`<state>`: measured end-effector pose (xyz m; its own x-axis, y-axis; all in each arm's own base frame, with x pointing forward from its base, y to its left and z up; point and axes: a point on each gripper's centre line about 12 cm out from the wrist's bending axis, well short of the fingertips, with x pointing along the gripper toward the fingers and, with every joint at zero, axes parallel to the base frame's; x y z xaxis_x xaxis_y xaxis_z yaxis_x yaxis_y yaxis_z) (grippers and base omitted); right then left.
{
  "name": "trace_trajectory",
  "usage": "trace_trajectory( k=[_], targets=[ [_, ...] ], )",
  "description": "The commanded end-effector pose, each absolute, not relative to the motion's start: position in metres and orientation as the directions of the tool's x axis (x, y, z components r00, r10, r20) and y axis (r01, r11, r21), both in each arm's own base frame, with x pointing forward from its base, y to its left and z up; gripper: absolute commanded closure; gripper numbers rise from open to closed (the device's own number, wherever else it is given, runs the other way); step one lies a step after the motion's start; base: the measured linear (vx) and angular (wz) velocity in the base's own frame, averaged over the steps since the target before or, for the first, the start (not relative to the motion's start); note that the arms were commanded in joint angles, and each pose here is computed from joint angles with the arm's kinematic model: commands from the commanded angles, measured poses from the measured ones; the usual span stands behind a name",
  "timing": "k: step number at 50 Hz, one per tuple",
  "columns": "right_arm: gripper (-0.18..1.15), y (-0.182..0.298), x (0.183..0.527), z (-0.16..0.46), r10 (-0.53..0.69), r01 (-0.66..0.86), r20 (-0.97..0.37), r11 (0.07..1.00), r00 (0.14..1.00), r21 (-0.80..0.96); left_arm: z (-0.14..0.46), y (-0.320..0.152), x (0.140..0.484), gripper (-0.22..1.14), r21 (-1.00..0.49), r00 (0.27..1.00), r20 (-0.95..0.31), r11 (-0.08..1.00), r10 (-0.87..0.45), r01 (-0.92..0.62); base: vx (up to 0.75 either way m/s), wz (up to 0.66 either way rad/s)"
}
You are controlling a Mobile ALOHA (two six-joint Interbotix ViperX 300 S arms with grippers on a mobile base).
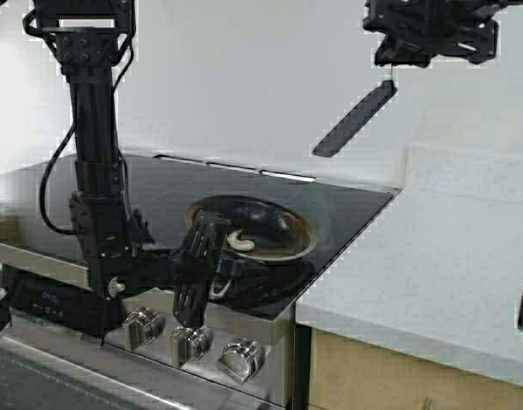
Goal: Add oil to the pan and cook the shrimp and serve it
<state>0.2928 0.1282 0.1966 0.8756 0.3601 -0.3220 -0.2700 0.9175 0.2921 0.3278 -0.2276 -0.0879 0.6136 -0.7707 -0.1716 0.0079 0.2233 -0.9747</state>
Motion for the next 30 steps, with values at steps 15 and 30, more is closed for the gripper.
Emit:
trace_trajectory(
  k=[15, 30],
  targets=[
    [0.87, 0.139, 0.313, 0.176, 0.317, -0.223, -0.213, 0.901, 0.924, 0.372, -0.057, -0.228, 0.327, 0.9, -0.977, 0.615, -0.121, 0.201, -0.779, 0.063, 0.0, 0.0],
    [0.87, 0.17, 0.354, 0.115, 0.234, -0.154, -0.17, 0.911, 0.957, 0.383, -0.039, -0.225, 0.319, 0.9, -0.973, 0.603, -0.142, 0.221, -0.785, 0.059, 0.0, 0.0]
  ],
)
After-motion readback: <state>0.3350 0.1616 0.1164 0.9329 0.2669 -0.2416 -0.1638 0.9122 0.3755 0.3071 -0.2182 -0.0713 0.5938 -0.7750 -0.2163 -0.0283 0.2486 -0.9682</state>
